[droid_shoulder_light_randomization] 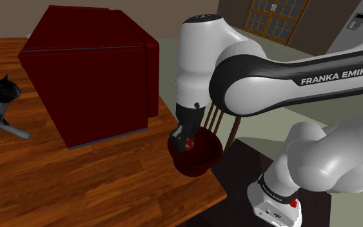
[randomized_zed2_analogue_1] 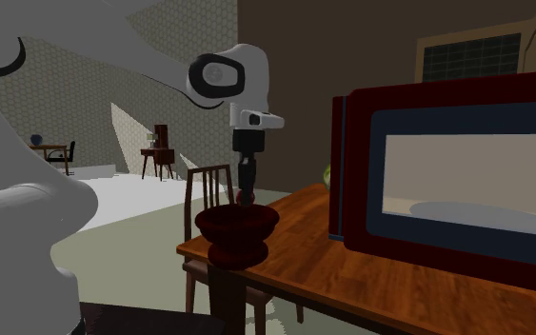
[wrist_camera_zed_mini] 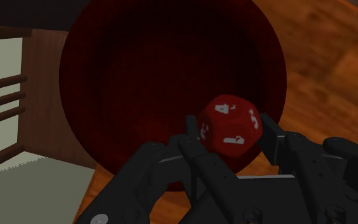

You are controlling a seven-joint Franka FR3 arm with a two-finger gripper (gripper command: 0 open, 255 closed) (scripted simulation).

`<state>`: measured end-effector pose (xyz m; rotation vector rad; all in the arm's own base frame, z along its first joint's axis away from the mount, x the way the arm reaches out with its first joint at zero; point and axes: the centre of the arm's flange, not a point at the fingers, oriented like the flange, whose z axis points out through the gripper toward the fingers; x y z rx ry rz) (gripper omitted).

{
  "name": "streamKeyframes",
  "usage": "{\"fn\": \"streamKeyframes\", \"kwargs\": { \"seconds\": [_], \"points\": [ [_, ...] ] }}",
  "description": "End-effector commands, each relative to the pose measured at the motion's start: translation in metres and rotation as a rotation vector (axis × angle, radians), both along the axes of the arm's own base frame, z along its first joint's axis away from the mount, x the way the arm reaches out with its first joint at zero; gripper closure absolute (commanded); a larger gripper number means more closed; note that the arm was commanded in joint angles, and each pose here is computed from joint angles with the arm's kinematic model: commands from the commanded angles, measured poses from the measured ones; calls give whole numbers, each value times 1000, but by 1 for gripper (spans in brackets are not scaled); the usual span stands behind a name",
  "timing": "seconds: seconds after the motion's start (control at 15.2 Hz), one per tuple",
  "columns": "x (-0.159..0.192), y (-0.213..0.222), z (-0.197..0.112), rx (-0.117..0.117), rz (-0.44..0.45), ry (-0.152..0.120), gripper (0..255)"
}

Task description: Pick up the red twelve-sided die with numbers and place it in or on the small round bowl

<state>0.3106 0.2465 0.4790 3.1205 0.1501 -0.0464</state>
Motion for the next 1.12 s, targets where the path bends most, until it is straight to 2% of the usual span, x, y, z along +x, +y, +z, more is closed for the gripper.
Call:
{"fn": "streamKeyframes", "kwargs": {
  "seconds": [0.0,0.07,0.13,0.46,0.73,1.06],
  "points": [
    [0,0,0,0,0,0,255],
    [0,0,0,0,0,0,255],
    [0,0,0,0,0,0,0],
    [0,0,0,0,0,0,0],
    [1,1,50,0,0,0,0],
    [1,1,50,0,0,0,0]
  ]
}}
